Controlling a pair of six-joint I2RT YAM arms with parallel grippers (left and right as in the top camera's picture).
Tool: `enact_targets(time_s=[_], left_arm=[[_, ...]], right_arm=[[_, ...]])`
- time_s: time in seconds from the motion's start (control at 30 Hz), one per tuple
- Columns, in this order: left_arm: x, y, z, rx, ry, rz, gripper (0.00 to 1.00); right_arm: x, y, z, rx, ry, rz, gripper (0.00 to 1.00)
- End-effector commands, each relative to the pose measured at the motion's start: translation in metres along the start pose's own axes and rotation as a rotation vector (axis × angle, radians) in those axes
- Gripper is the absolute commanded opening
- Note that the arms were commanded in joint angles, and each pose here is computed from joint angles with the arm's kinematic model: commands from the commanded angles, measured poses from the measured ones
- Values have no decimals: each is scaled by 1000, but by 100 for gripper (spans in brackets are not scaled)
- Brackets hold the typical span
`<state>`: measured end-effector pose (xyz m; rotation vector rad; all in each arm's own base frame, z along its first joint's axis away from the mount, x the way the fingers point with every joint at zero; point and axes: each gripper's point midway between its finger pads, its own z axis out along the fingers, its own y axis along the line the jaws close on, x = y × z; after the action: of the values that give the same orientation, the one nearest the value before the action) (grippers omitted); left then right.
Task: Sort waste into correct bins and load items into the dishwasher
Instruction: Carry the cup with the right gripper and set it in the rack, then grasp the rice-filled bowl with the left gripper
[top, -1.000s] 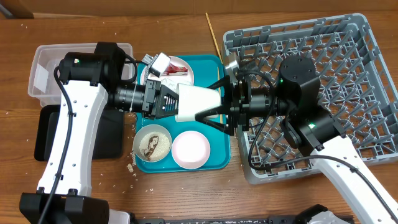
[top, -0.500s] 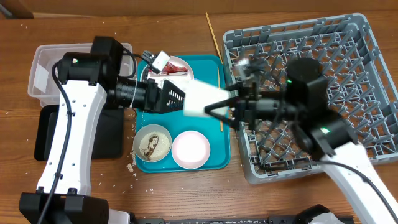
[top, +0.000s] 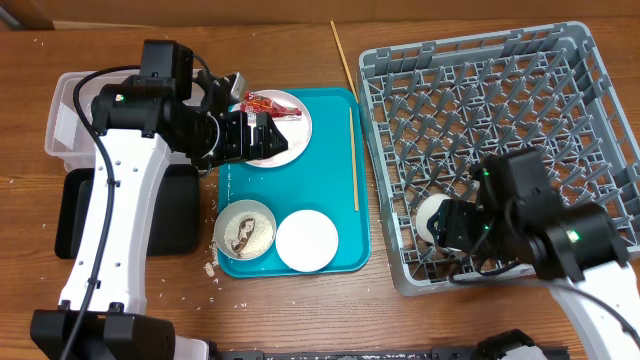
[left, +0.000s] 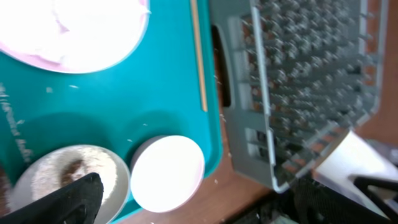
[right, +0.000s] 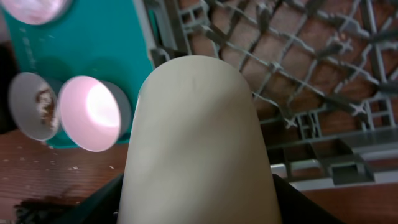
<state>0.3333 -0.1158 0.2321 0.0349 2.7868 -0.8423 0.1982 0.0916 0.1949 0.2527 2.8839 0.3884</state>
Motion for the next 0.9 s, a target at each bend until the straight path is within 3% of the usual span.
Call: enact_targets(time_s=[0.0, 0.13, 0.33, 0.37, 0.43, 0.6, 0.77, 0.87], left_arm=[[-4, 9, 3, -140, -33, -46, 100], [2, 8, 12, -248, -28, -17, 100], [23, 15, 8, -486, -23, -8, 100], [27, 18, 3, -510, -24, -31, 100], [40, 22, -10, -546, -28, -97, 100], [54, 35, 1, -574, 5, -170, 100], [81, 55, 64, -487, 89, -280, 72], [92, 64, 97, -423, 98, -322, 63]], right_arm=[[-4, -2, 10, 64, 33, 10, 62], [-8, 1, 31, 128, 78, -10, 65], [-21, -10, 59, 243, 110, 0, 82], [-19, -10, 61, 243, 125, 2, 89], [-26, -3, 58, 210, 91, 0, 98], [-63, 27, 22, 73, -120, -18, 100], [-80, 42, 2, -5, -228, -28, 100], [-79, 42, 3, -5, -225, -28, 100]])
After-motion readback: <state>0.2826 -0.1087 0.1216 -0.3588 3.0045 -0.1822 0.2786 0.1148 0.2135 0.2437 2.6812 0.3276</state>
